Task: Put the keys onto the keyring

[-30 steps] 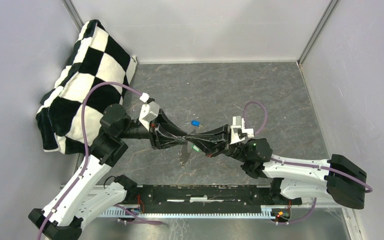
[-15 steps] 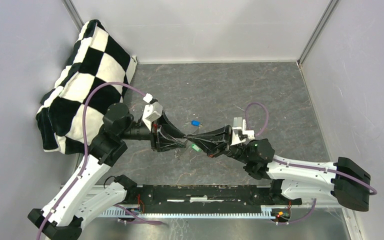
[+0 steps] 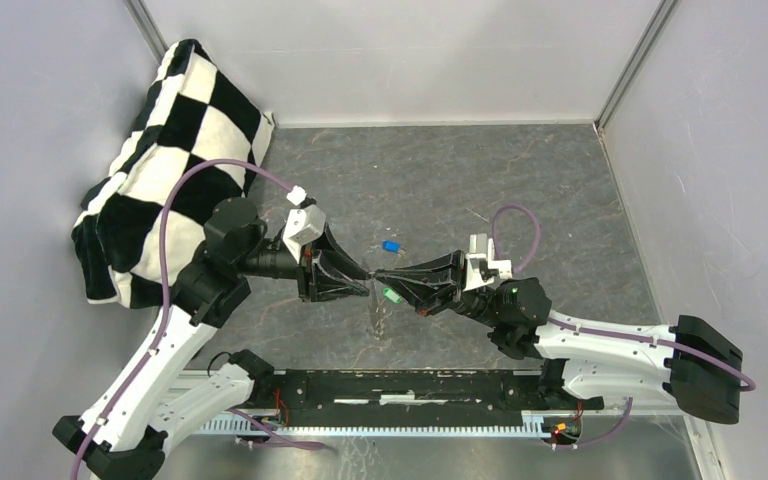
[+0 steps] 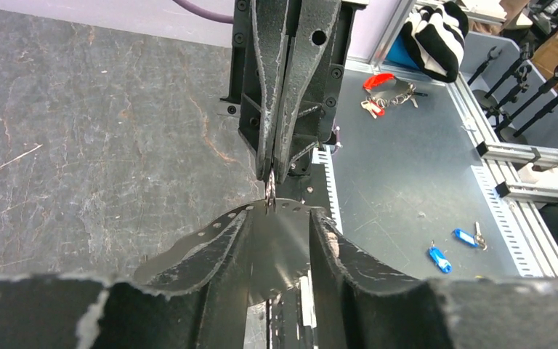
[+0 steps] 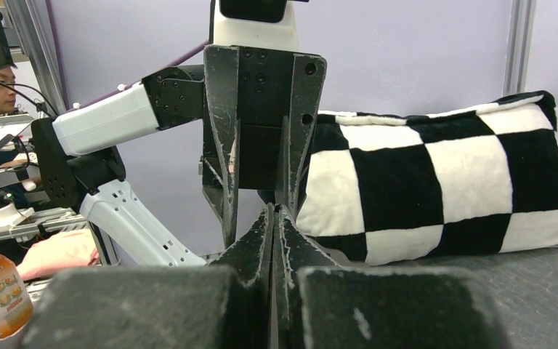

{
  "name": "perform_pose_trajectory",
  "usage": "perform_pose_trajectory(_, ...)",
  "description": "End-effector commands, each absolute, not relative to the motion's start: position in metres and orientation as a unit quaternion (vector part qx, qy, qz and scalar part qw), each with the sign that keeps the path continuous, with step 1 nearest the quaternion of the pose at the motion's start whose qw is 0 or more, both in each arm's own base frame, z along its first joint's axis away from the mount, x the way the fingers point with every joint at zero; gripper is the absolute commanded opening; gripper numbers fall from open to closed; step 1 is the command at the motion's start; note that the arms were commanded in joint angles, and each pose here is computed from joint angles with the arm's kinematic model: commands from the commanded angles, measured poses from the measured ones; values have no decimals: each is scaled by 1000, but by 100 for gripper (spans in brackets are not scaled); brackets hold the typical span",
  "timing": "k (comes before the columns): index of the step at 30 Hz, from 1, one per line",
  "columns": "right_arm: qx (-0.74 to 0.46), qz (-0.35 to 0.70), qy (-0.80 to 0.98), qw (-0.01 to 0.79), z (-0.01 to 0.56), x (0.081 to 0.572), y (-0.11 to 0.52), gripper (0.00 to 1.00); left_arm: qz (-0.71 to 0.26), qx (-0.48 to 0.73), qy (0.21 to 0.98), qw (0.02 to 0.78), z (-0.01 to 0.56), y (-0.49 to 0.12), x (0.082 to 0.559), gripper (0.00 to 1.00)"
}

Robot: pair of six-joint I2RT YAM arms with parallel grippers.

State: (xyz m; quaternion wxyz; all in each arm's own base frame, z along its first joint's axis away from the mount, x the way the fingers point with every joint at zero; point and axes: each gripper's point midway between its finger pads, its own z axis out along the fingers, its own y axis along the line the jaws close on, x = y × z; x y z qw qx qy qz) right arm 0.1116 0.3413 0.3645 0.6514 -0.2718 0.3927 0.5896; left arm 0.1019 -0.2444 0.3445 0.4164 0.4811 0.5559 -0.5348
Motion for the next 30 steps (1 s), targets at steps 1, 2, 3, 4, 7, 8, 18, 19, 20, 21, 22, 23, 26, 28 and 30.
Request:
perform_pose_trajectory(1,-256,607,357,662,387,105,332,0,-528,516,529,419,343,-241,93,39)
perform_pose_trajectory(2,-257,608,356,662,387,104,332,0,-526,517,529,420,343,-241,93,37)
perform_pose_trajectory(3,-257,610,355,661,388,104,332,0,-523,514,533,422,342,-242,95,35)
perform_pose_trajectory(4,-256,610,355,660,388,104,332,0,-522,509,536,425,342,-242,98,34)
perform_pose_trajectory(7,-255,614,355,657,387,104,334,1,-533,491,544,423,344,-245,100,31)
perform_pose_trajectory(8,-255,616,354,656,387,104,335,1,-535,484,548,424,344,-245,102,30)
perform_pose_trajectory(18,-260,618,358,650,383,103,339,1,-537,460,560,431,346,-248,110,28)
perform_pose_trajectory(19,-259,618,358,650,384,104,339,1,-538,461,559,431,346,-248,110,28)
perform_pose_trajectory(20,-259,618,358,650,384,103,339,1,-538,461,559,431,346,-248,109,27)
perform_pose_trajectory(21,-259,618,359,650,383,104,339,1,-538,462,559,430,345,-248,109,25)
perform_pose_trajectory(22,-260,618,358,650,384,103,339,1,-538,463,558,431,344,-248,109,23)
perform_pose_trajectory(23,-262,618,359,649,383,103,340,1,-537,463,558,431,344,-248,109,22)
perform_pose_trajectory(26,-267,618,362,645,380,103,343,1,-539,461,560,429,344,-248,109,17)
perform_pose_trajectory(28,-270,619,366,640,378,102,344,0,-538,461,558,432,345,-248,109,11)
perform_pose_trajectory(30,-280,614,378,634,374,102,346,4,-534,464,557,436,346,-247,109,3)
